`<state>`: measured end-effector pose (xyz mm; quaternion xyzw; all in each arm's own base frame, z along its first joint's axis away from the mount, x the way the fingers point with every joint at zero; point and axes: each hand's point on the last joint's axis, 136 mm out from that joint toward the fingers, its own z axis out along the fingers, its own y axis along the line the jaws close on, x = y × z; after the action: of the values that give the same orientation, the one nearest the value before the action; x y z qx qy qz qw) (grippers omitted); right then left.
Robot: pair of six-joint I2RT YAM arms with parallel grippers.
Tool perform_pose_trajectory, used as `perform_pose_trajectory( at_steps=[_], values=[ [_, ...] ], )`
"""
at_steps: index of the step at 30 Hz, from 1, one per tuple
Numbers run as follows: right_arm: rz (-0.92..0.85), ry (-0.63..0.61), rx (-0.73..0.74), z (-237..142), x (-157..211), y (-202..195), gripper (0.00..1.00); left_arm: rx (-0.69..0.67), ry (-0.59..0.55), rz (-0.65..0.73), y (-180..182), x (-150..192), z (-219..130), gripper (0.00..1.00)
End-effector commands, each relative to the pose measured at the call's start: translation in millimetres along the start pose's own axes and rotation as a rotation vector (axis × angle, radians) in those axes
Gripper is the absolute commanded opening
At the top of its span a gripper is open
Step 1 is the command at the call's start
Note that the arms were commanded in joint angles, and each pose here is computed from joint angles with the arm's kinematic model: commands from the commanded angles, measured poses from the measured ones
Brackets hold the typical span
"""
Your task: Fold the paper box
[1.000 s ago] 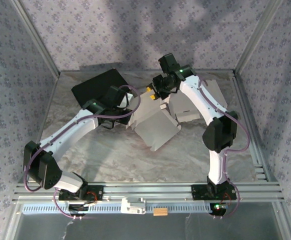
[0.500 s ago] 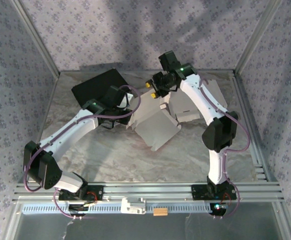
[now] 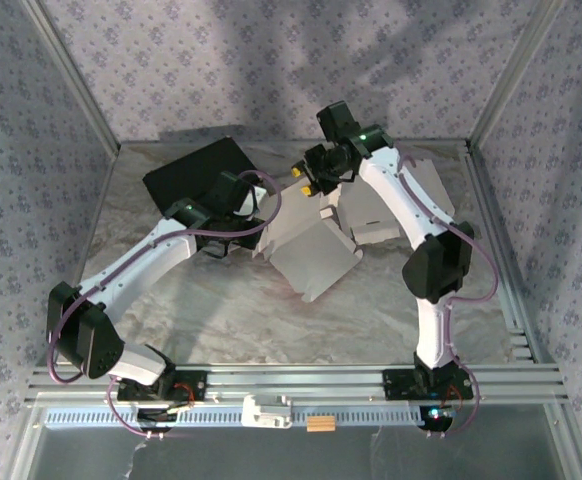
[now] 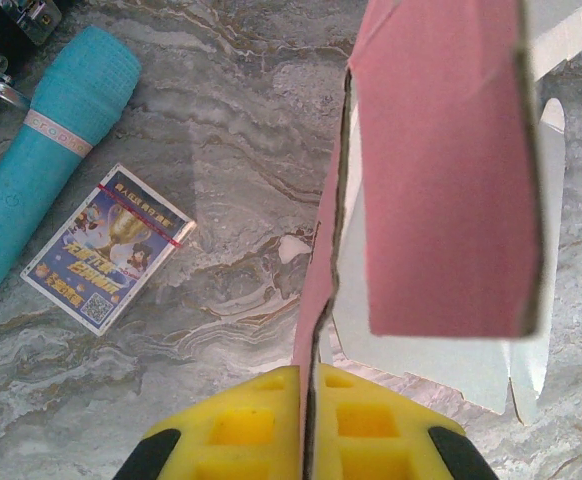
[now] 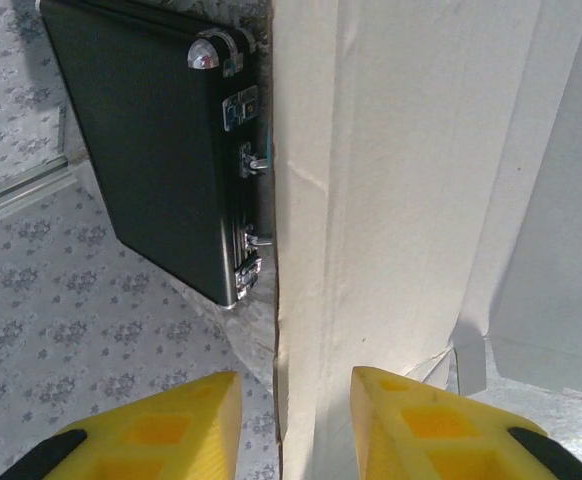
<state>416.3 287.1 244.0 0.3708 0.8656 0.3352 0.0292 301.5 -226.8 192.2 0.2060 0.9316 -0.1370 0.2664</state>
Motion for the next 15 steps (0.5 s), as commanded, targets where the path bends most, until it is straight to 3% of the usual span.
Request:
perform_pose_trajectory(
  at_steps=[1,6,15],
  values=[
    [0.014,0.013,0.039,9.4,-7.4,-10.1,0.36,0.016,-0.040,0.013,-1.0,-9.6,-11.5,0.00],
    [0.003,0.020,0.036,15.3,-9.0,-6.7,0.36,0.017,-0.037,0.024,-1.5,-8.7,-12.3,0.00],
    [-0.006,0.016,0.049,16.7,-8.9,-10.6,0.22,0.018,-0.045,0.020,-2.0,-11.8,-12.2,0.00]
  ],
)
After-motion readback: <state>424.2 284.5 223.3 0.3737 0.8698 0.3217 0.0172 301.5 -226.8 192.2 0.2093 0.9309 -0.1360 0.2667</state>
